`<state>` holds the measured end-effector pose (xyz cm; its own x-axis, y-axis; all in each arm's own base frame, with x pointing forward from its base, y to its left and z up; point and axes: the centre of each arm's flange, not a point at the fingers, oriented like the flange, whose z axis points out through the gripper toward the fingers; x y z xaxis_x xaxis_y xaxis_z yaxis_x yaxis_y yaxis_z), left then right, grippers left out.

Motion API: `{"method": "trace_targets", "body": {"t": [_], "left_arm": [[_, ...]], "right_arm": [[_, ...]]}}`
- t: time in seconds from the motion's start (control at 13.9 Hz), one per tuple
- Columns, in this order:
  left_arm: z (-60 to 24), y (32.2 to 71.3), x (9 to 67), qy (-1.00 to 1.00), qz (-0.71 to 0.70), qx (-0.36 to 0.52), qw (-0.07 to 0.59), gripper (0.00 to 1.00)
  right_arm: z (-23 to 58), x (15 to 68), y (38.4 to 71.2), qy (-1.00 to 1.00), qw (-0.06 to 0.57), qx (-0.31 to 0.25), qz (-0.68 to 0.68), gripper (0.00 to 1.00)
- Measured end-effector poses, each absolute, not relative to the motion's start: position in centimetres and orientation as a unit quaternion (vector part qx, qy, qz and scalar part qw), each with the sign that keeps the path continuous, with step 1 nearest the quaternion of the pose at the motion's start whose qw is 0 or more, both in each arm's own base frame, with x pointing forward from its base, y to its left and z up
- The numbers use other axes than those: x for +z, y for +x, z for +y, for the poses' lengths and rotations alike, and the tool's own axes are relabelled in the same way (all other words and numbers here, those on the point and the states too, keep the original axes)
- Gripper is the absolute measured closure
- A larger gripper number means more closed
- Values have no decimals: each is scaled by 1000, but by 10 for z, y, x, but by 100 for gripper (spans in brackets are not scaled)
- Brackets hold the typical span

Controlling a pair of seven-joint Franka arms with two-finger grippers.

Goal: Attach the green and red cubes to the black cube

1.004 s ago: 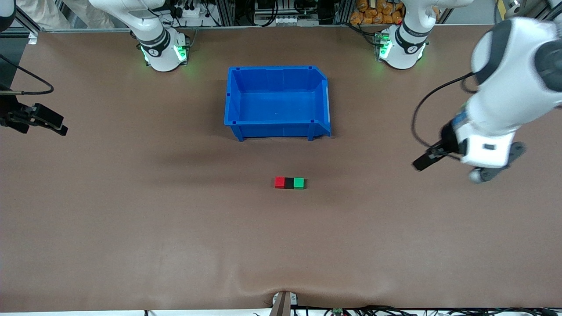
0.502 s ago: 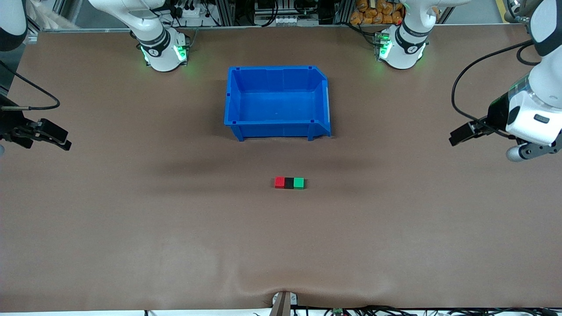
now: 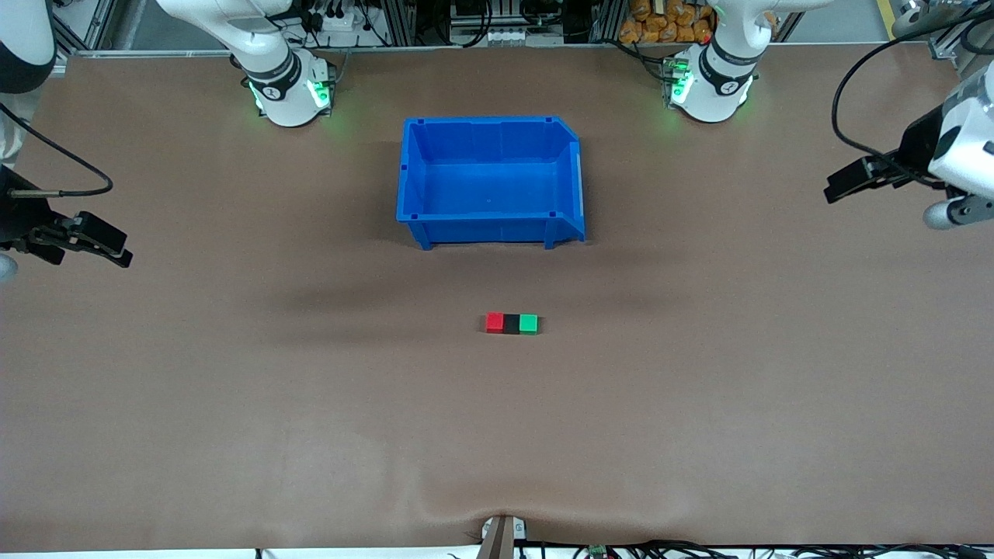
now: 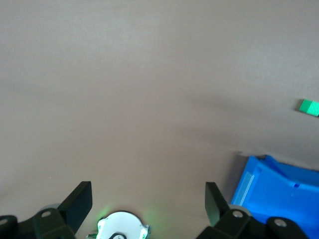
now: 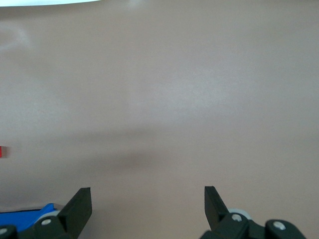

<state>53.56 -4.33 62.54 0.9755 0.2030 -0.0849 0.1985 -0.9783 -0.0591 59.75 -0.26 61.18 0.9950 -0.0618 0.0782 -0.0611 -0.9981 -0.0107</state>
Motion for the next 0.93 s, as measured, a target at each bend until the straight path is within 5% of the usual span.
{"method": "trace_targets", "body": {"t": [0.93], "left_arm": [[-38, 511, 640, -998, -44, 45, 23, 0]], "right_arm": [[-11, 622, 590, -999, 3, -22, 38, 0]]}}
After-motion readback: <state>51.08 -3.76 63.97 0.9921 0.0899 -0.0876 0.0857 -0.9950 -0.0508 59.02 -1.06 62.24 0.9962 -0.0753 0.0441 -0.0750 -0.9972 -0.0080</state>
